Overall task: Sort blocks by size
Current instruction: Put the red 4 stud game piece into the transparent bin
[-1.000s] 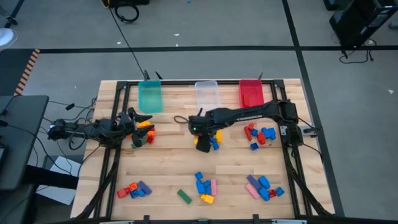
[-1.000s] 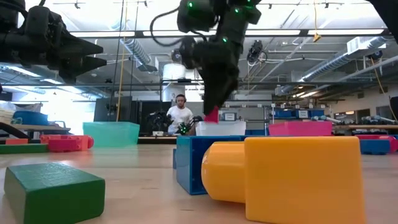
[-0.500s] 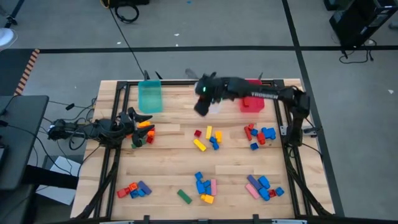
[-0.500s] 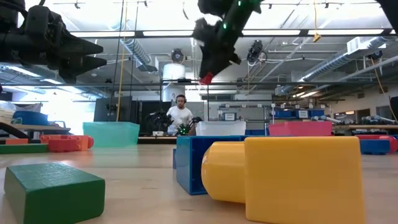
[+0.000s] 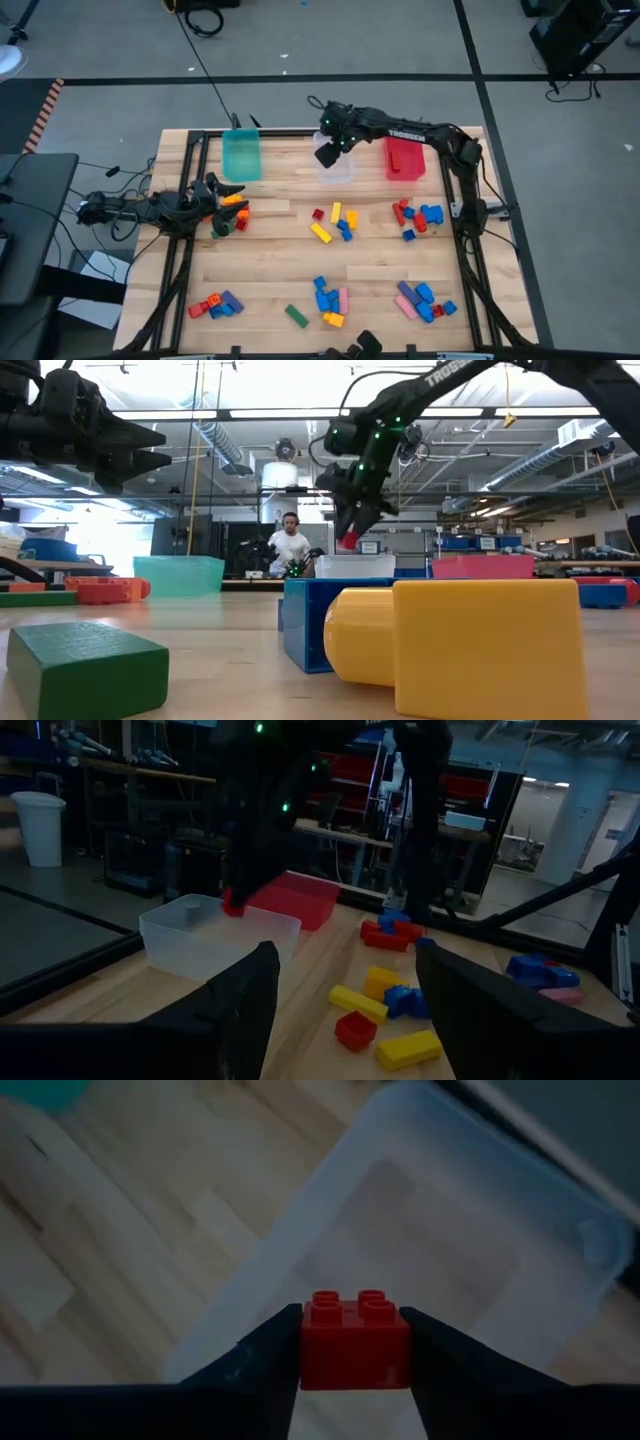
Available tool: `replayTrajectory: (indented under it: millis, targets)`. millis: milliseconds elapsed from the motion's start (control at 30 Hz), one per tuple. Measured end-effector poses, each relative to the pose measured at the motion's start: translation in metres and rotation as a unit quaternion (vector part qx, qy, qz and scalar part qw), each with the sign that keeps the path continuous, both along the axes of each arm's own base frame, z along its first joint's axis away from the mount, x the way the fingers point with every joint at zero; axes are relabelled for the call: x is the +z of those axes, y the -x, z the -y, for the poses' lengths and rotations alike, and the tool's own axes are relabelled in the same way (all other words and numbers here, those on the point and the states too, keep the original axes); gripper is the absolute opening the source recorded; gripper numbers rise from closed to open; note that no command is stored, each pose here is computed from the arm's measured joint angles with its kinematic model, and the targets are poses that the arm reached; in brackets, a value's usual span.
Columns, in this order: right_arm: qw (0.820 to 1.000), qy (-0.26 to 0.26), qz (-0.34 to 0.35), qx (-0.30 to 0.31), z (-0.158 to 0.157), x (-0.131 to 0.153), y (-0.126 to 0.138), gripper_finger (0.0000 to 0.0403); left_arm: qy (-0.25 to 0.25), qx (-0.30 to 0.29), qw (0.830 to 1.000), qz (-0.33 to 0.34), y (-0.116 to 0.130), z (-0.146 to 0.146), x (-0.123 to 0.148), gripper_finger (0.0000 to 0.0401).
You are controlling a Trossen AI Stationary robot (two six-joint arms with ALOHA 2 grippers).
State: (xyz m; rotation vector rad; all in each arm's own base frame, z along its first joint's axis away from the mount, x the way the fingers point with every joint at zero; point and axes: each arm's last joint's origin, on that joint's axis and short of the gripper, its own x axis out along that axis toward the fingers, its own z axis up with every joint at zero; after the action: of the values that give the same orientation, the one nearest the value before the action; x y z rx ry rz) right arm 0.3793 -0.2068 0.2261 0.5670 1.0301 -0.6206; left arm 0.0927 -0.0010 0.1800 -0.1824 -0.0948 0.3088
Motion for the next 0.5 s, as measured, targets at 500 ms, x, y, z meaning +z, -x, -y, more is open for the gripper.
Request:
replayTrajectory:
  millis: [500]
  targets:
    - [0.999,-0.033,-0.023,-0.014,-0.015,0.026,0.019,0.0218,0.065,-0.006,0.997,0.045,0.0,0.0,0.005,0.0245]
